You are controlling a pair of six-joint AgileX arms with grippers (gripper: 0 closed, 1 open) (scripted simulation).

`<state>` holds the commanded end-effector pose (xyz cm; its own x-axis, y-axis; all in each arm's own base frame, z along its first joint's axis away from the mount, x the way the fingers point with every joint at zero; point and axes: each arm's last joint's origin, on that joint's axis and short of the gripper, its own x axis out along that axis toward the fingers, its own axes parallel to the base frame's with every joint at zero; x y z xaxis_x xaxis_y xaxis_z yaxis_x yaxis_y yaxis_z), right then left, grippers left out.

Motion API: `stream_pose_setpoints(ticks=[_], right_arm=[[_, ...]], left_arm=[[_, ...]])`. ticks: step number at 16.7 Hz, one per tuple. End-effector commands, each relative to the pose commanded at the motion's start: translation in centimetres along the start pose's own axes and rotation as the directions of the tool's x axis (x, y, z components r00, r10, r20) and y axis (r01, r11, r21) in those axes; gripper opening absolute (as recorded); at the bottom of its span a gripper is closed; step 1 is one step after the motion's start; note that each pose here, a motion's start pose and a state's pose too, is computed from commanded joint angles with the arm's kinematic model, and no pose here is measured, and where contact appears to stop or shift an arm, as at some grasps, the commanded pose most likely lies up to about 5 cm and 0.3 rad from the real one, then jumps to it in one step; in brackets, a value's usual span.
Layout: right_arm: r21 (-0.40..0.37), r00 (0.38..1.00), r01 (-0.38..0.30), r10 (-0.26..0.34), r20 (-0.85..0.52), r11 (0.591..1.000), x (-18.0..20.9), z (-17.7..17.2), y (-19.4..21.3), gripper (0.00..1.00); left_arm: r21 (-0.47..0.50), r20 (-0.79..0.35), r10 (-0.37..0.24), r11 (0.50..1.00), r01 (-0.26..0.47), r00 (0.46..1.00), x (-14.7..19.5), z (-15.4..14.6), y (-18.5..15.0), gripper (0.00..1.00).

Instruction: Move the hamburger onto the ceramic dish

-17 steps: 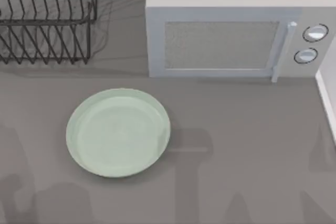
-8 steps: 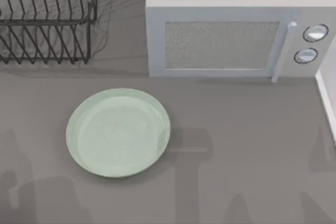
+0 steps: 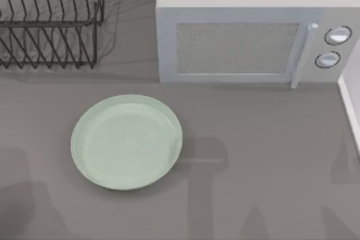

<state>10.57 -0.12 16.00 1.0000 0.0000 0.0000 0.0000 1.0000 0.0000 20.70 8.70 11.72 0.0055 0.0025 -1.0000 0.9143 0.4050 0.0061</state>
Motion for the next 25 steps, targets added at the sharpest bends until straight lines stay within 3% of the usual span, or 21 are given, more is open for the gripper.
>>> stream_pose_setpoints(ticks=[3,8,21,25], right_arm=[[0.000,1.000,0.000,0.000,0.000,1.000,0.0,0.0,0.0,1.00],[0.000,1.000,0.000,0.000,0.000,1.000,0.0,0.0,0.0,1.00],[0.000,1.000,0.000,0.000,0.000,1.000,0.0,0.0,0.0,1.00],[0.000,1.000,0.000,0.000,0.000,1.000,0.0,0.0,0.0,1.00]], left_arm=[[0.000,0.000,-0.004,1.000,0.004,1.000,2.2,0.0,-0.3,1.00],[0.000,0.000,-0.007,1.000,0.007,1.000,2.6,0.0,-0.4,1.00],[0.000,0.000,-0.007,1.000,0.007,1.000,2.6,0.0,-0.4,0.02],[0.000,0.000,-0.007,1.000,0.007,1.000,2.6,0.0,-0.4,0.00]])
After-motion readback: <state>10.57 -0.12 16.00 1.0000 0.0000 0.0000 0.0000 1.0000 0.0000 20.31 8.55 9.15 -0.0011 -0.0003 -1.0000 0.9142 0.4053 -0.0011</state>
